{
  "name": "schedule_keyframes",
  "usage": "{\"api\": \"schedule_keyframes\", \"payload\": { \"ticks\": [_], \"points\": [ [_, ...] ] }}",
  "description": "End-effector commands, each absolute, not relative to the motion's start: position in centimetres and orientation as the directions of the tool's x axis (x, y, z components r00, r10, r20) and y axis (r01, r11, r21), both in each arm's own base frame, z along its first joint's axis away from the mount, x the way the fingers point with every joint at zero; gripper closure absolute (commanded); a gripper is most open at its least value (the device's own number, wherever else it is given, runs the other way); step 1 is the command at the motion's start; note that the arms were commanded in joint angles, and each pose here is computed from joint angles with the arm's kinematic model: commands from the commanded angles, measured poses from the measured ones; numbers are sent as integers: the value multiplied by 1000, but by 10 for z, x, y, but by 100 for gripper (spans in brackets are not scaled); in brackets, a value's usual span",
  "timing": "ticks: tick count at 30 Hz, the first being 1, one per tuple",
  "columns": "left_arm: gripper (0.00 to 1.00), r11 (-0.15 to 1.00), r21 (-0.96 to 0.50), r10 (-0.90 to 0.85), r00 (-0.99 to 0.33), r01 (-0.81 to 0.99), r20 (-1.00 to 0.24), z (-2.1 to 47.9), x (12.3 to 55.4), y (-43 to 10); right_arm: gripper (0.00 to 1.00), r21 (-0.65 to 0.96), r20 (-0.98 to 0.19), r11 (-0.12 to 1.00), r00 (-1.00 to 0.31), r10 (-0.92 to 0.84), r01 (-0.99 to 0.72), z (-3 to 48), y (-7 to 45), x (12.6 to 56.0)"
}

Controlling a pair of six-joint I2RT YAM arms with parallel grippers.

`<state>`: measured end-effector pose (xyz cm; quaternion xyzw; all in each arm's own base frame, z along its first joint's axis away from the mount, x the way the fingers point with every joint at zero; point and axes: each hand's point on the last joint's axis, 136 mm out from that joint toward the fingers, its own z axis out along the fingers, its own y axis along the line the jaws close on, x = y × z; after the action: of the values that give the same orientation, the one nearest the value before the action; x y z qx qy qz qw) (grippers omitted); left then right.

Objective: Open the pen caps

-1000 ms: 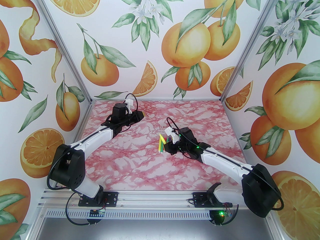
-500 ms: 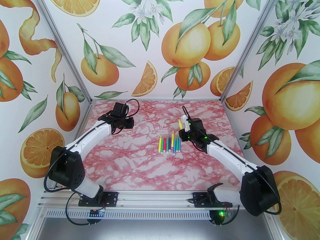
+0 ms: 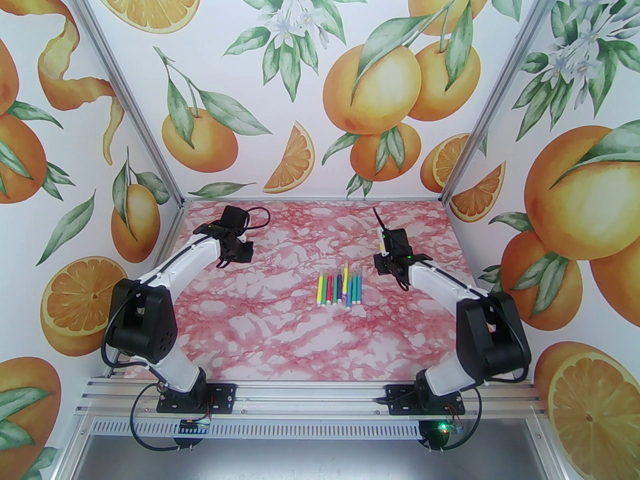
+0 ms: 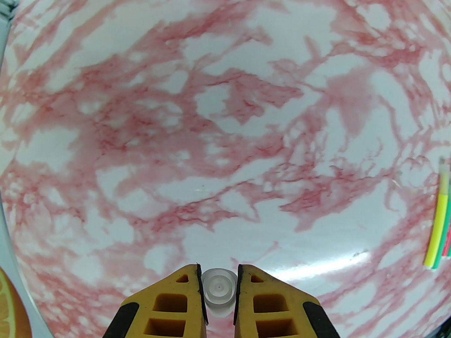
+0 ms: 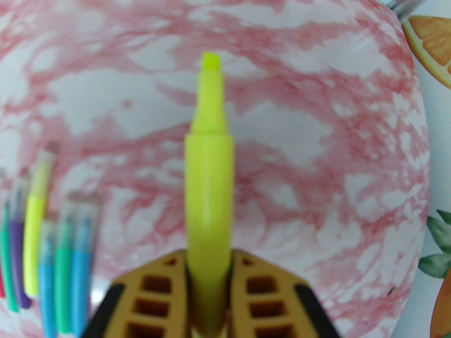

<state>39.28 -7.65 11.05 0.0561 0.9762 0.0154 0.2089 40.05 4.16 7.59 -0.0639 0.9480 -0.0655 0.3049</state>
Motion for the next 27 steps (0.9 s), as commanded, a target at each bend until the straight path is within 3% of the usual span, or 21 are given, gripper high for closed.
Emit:
{"api": "schedule_keyframes", "payload": {
  "ticks": [1, 13, 27],
  "points": [
    [100, 992, 56, 125, -914, 112, -385, 99, 399, -71, 100, -235, -562, 969, -804, -195, -71, 79, 27, 417],
    [100, 993, 38, 118, -933, 112, -341, 68, 412, -67, 100, -252, -508, 965, -840, -192, -69, 61, -4, 444],
    [100, 992, 37, 129, -949, 124, -289, 42, 430, -68, 100, -226, -396, 972, -905, -153, -65, 37, -16, 440]
  ]
}}
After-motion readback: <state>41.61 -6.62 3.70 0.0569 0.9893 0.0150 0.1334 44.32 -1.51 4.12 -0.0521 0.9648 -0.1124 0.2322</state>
